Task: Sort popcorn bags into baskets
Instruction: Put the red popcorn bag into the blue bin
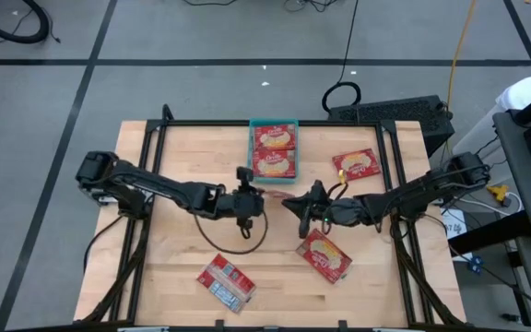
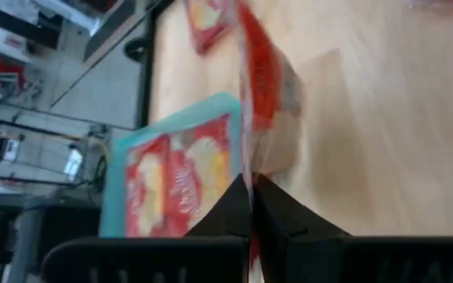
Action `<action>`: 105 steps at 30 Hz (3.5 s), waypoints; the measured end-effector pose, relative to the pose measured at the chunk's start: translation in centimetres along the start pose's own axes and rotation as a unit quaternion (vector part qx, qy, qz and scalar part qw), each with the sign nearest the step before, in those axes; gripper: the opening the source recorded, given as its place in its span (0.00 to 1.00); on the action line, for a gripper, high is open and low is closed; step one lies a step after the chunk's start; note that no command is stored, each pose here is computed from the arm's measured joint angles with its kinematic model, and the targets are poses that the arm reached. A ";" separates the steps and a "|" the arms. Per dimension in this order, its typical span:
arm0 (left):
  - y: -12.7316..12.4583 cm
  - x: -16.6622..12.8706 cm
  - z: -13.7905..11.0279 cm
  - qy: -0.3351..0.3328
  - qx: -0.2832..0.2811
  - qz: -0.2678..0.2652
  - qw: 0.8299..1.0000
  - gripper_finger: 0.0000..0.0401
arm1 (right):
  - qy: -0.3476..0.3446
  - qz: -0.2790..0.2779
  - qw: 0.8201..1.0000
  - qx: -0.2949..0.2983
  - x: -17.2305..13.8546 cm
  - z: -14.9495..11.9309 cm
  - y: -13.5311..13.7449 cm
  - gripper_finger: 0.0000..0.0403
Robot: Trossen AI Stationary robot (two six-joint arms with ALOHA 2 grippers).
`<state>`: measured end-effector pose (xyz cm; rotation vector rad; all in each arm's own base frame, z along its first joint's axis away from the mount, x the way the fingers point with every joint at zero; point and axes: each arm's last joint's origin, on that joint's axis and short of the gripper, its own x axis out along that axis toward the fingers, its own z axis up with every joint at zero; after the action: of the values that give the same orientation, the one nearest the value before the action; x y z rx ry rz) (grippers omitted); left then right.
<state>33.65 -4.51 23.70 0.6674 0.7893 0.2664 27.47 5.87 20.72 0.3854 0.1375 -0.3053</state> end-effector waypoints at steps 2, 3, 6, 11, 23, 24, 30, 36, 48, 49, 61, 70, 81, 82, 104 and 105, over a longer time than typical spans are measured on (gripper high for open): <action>0.8 -1.5 0.1 -0.005 -0.004 0.010 1.000 0.01 | -0.015 0.012 0.999 0.036 -0.6 0.9 0.3 0.13; 1.3 -2.1 0.2 -0.015 -0.012 0.018 1.000 0.01 | -0.021 0.018 0.998 0.048 -1.0 1.3 0.4 0.16; 2.8 -4.3 0.2 -0.027 -0.026 0.047 0.998 0.01 | -0.029 0.031 0.997 0.061 -1.8 1.7 0.6 0.26; 5.5 -6.8 0.0 -0.029 -0.087 0.156 0.983 0.00 | -0.058 0.020 0.994 0.092 -2.0 1.2 0.5 0.40; 4.8 -4.1 1.9 -0.086 -0.195 0.178 0.961 0.00 | -0.225 -0.007 0.955 0.191 2.0 0.9 -1.4 0.66; 4.6 -3.8 2.0 -0.089 -0.194 0.180 0.960 0.00 | -0.226 -0.010 0.954 0.197 2.3 0.9 -1.6 0.68; 3.4 -2.3 2.4 -0.090 -0.184 0.175 0.963 0.00 | -0.234 -0.026 0.953 0.190 2.9 1.3 -2.5 0.77; 2.0 -1.4 2.6 -0.093 -0.170 0.148 0.970 0.00 | -0.249 -0.017 0.952 0.178 2.7 2.7 -3.2 0.79; -2.2 1.1 2.8 -0.066 -0.054 0.139 0.987 0.00 | -0.185 0.003 0.974 0.131 3.3 2.4 -4.1 0.79; -2.3 1.0 2.7 -0.059 -0.051 0.146 0.986 0.00 | -0.178 0.004 0.976 0.128 3.2 2.3 -4.1 0.79; -3.0 0.4 2.6 -0.037 -0.027 0.165 0.985 0.00 | -0.065 0.028 0.990 -0.125 -0.3 3.8 -4.5 0.79; -2.9 0.5 2.6 -0.035 -0.028 0.165 0.985 0.00 | 0.018 -0.018 0.930 -0.366 -3.3 4.4 -5.3 0.70; -2.8 0.6 2.6 -0.039 -0.028 0.156 0.987 0.00 | 0.063 0.030 0.931 -0.359 -2.6 2.9 -5.2 0.62; -2.8 0.6 2.6 -0.040 -0.028 0.154 0.987 0.00 | 0.061 0.028 0.930 -0.362 -2.3 2.8 -5.2 0.60; 2.1 -6.5 -1.0 0.005 -0.259 -0.016 0.966 0.64 | 0.008 -0.001 0.708 -0.707 -2.2 1.2 -1.8 0.02; 2.6 -6.6 -1.4 0.014 -0.290 -0.020 0.957 0.64 | 0.011 -0.008 0.684 -0.729 -2.1 0.7 -1.5 0.03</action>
<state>28.20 -4.89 28.44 0.0937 0.7042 0.4492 25.05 4.85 21.24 -1.2317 0.3618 -0.1279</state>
